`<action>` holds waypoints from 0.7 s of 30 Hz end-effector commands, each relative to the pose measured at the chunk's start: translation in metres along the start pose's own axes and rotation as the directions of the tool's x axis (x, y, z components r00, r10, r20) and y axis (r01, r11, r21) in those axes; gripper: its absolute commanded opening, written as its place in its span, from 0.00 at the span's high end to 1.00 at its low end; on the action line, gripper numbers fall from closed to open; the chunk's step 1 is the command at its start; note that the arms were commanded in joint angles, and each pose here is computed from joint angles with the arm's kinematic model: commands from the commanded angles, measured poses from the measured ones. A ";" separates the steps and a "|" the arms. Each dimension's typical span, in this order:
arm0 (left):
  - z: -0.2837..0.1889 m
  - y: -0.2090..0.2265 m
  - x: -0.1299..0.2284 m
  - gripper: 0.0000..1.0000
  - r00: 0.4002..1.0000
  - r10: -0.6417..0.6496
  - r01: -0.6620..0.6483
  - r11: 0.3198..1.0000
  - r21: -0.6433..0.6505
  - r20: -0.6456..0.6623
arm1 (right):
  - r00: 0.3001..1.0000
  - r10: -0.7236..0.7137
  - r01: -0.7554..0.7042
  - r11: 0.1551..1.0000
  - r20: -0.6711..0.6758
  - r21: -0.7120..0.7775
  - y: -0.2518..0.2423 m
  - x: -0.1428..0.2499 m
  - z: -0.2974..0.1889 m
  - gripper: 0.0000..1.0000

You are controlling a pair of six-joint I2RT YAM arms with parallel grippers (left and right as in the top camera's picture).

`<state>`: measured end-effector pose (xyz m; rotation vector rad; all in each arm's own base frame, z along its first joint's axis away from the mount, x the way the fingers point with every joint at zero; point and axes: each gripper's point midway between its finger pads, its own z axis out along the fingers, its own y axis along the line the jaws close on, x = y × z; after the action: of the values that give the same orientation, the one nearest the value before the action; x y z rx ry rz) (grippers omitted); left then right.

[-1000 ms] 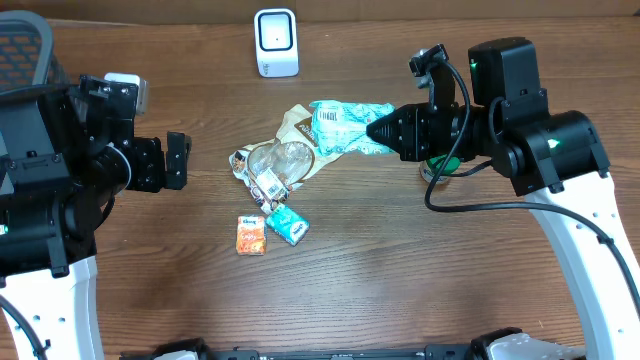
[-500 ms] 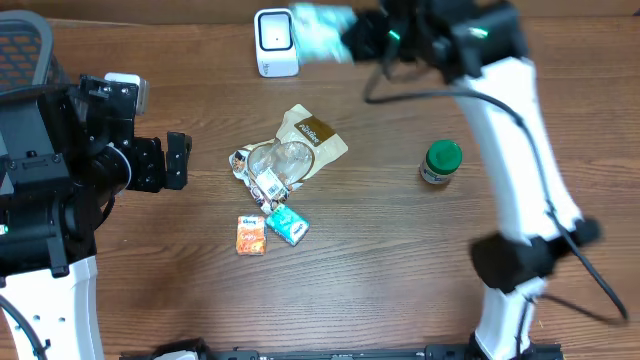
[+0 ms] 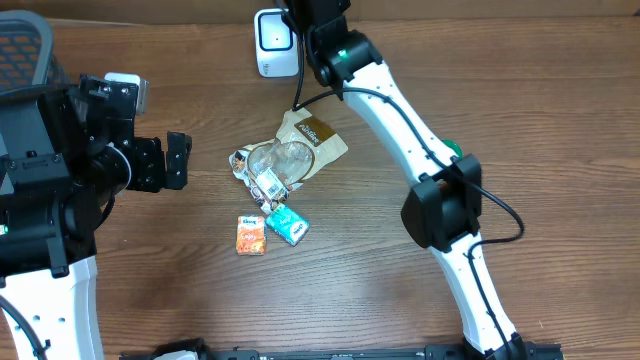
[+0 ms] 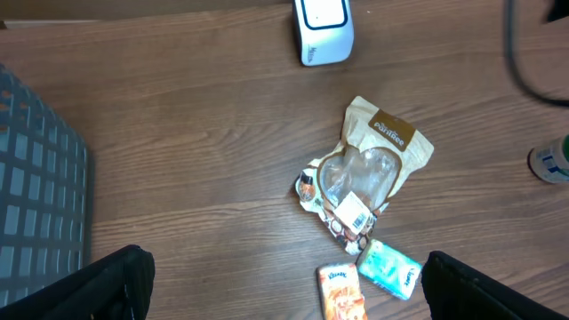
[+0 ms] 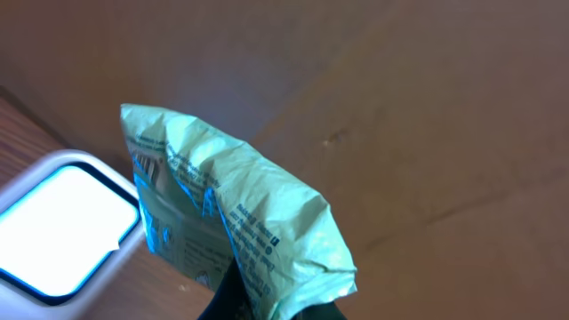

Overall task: Scan the item barcode
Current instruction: 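Hold the mint tissue pack in front of the white barcode scanner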

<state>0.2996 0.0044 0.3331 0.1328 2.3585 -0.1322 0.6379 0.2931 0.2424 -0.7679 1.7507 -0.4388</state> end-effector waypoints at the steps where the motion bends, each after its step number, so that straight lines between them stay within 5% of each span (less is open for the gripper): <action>1: -0.004 0.000 -0.006 0.00 0.999 0.027 -0.027 1.000 0.004 0.021 | 0.964 -0.264 0.264 0.962 -0.015 0.069 -0.006 0.005 0.012 0.96; 6: -0.004 0.000 -0.006 0.00 0.999 0.027 -0.027 1.000 0.005 0.021 | 0.901 -0.434 0.433 0.900 0.001 0.057 0.015 0.008 0.023 0.96; 21: -0.004 0.000 -0.006 0.00 0.999 0.027 -0.027 1.000 0.004 0.021 | 0.899 -0.436 0.434 0.899 0.044 0.059 0.027 -0.007 0.017 0.96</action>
<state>0.2996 0.0044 0.3331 0.1328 2.3585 -0.1322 0.6488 0.3170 0.1975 -1.1753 1.5402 -0.7479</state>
